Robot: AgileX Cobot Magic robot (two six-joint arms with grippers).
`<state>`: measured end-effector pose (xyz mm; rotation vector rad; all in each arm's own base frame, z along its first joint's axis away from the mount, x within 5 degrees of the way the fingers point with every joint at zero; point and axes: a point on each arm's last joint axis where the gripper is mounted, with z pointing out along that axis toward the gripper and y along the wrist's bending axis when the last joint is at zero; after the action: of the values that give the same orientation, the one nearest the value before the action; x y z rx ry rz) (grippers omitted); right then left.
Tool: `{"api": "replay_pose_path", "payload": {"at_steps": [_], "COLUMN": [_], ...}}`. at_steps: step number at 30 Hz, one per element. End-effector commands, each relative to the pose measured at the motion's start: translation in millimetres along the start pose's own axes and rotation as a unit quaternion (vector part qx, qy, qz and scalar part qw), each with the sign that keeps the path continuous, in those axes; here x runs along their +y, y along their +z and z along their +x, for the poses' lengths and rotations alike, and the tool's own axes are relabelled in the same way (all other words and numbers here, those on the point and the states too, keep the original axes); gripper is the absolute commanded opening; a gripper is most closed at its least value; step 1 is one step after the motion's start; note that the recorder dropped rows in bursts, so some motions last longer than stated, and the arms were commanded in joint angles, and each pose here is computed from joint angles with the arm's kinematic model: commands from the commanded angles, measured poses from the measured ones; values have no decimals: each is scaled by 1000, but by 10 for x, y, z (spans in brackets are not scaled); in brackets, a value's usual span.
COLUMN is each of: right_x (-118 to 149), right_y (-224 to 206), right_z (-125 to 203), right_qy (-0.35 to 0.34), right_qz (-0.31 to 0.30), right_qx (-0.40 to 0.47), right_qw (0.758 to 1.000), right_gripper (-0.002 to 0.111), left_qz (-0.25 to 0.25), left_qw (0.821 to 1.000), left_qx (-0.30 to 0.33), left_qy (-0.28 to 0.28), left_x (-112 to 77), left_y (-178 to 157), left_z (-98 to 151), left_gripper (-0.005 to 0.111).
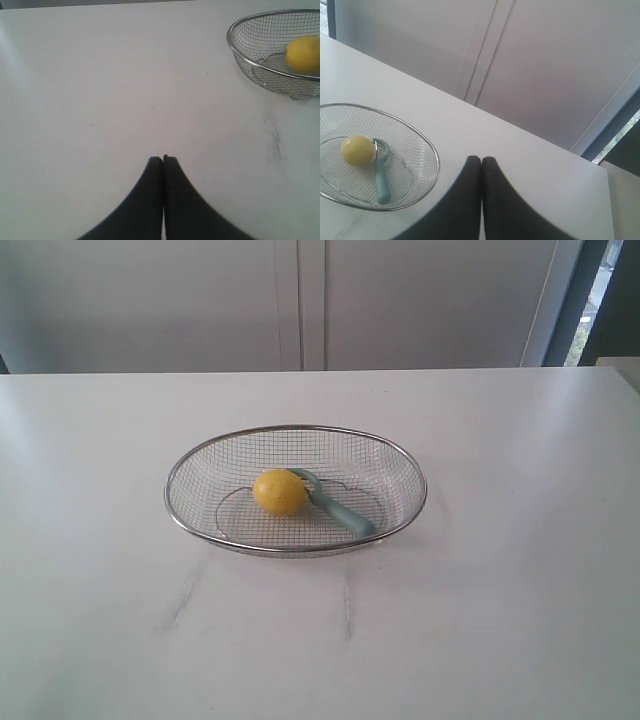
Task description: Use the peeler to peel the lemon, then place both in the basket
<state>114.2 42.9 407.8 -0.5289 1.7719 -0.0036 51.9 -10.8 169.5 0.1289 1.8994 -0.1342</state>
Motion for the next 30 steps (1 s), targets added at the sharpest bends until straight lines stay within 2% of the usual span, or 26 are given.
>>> {"api": "replay_pose_path", "payload": {"at_steps": [1, 6, 10, 15, 18, 21, 30], "right_x": [-31, -137, -188, -192, -122, -88, -25], "right_y": [-86, -327, -608, -1053, -1202, -1202, -746], "right_z": [9, 29, 67, 188, 300, 368, 564], "right_qy": [7, 35, 161, 276, 294, 278, 283], "right_qz": [7, 42, 58, 116, 144, 148, 109], "right_qx": [-14, -44, -83, -133, -125, -126, -187], "right_qw": [1000, 998, 982, 945, 937, 941, 934], "right_gripper": [0, 0, 0, 0, 0, 0, 0], "left_qz": [3, 3, 3, 3, 3, 3, 3], "left_qw": [1000, 1000, 1000, 1000, 1000, 1000, 1000], "left_qx": [-1, -1, -1, -1, -1, -1, -1], "left_qy": [2, 2, 2, 2, 2, 2, 2], "left_x": [-3, -3, -3, -3, -3, -3, -3], "left_y": [-1, -1, -1, -1, -1, -1, -1], "left_z": [3, 3, 3, 3, 3, 3, 3], "left_gripper": [0, 0, 0, 0, 0, 0, 0]}}
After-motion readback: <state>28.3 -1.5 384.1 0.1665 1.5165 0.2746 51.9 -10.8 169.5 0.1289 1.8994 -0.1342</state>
